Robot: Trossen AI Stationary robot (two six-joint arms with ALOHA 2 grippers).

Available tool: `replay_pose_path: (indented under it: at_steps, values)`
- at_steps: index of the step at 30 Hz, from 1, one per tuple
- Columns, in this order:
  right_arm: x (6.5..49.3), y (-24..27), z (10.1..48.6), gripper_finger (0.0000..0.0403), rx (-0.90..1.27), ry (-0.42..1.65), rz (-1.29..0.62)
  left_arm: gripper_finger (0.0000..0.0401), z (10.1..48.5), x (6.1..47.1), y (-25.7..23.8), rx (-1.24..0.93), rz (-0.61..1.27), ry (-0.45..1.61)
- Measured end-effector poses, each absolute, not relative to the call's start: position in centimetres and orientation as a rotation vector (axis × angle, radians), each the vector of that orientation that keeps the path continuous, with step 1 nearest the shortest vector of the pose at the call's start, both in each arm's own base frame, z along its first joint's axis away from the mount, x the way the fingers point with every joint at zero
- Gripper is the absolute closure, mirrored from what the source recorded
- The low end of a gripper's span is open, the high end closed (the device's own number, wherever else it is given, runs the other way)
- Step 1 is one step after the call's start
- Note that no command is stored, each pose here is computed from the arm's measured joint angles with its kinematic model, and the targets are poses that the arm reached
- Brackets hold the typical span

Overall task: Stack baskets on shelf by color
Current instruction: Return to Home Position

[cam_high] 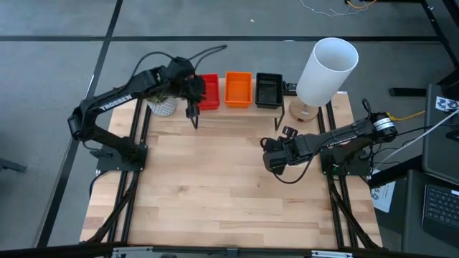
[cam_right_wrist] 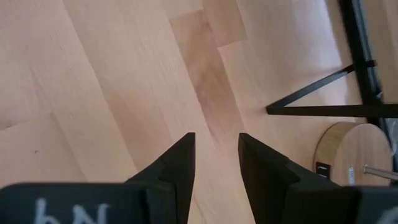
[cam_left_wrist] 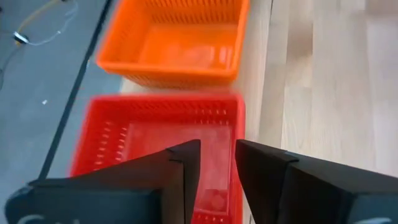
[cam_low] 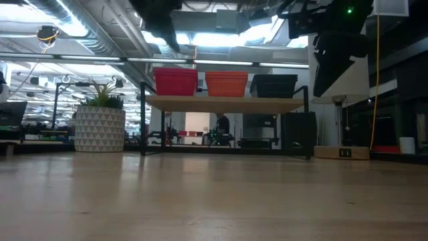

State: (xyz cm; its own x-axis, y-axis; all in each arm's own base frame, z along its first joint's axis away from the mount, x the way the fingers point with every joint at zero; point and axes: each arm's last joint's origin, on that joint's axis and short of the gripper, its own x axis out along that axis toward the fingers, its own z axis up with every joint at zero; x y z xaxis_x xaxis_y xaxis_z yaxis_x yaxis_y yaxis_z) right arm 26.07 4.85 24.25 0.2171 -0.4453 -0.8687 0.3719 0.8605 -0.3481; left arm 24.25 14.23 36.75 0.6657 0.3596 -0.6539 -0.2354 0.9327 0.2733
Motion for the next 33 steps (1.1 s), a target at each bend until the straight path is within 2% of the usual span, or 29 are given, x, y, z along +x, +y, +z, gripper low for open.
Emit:
replay_pose_path:
  at_steps: [8,11,15,17,21,27,33]
  values:
    - [26.1,4.9,24.2,0.0281,-0.100,1.239,-0.539,0.0306,42.6,23.2,12.4,0.042,0.425,0.681]
    - [26.1,4.9,24.2,0.0281,-0.127,1.249,-0.512,0.0306,43.0,22.1,11.4,-0.012,0.441,0.756]
    - [26.0,5.3,24.2,0.0281,-0.027,1.258,-0.507,0.0306,42.7,19.6,9.8,-0.068,0.433,0.856]
    - [26.0,5.7,24.1,0.0281,-0.027,1.258,-0.487,0.0306,42.0,18.4,8.9,-0.101,0.391,0.845]
    - [26.0,6.0,23.5,0.0281,-0.058,1.216,-0.513,0.0306,39.8,15.4,6.9,-0.132,0.273,0.693]
    - [25.8,6.2,21.8,0.0281,-0.009,1.230,-0.456,0.0306,33.0,10.6,4.4,-0.234,0.312,0.468]
    - [25.8,5.9,21.4,0.0281,0.000,1.229,-0.462,0.0306,27.9,9.0,2.7,-0.201,0.221,0.114]
